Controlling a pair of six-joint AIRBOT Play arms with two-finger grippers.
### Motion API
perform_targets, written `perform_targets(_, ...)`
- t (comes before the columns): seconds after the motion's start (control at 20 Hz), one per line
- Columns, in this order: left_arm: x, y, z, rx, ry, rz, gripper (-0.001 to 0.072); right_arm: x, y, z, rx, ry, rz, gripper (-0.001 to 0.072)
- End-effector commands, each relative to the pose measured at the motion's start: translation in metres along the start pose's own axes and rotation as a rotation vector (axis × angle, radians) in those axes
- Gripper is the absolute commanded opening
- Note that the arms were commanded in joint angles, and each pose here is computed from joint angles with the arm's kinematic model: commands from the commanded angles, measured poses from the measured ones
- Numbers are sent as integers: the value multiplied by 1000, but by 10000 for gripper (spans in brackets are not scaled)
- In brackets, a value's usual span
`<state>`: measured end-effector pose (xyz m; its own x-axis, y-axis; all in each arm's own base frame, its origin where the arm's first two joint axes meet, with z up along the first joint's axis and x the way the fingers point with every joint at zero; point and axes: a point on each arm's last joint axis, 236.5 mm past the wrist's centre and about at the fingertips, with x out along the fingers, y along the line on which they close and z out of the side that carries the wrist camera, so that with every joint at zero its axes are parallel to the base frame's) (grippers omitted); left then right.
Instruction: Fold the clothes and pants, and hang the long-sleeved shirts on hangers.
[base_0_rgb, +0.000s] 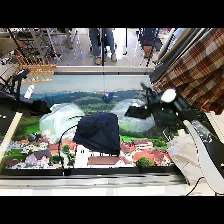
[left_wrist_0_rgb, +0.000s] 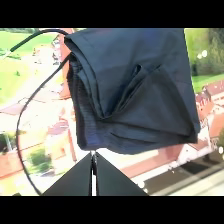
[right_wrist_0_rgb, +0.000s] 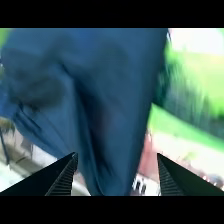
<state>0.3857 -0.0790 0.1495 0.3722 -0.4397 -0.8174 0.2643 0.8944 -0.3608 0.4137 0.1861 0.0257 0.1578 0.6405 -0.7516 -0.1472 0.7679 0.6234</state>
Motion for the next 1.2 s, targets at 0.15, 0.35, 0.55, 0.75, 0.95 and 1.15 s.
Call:
perform_targets(0.15, 9, -28, -8, 78, 45, -36, 6, 98, -40, -40, 273, 132, 201, 581)
perform_targets(0.35, 11, -38, -24, 95, 114, -59, 6, 145, 1, -22, 233, 176, 296, 527)
perform_targets(0.55, 11, -53, -38, 117, 172, -96, 6, 158, 42, 20, 184, 124, 312, 10)
perform_targets(0.75, 2, -69, -48, 158, 189, -111, 6, 67, 57, 63, 84, 19, 172, 8)
perform_targets(0.95, -19, -78, -48, 191, 135, -103, 6, -71, 50, 80, 143, -158, 91, 7)
perform_targets(1.15, -28, -81, -49, 223, 111, -94, 6, -206, -16, 68, 264, -354, -31, 6)
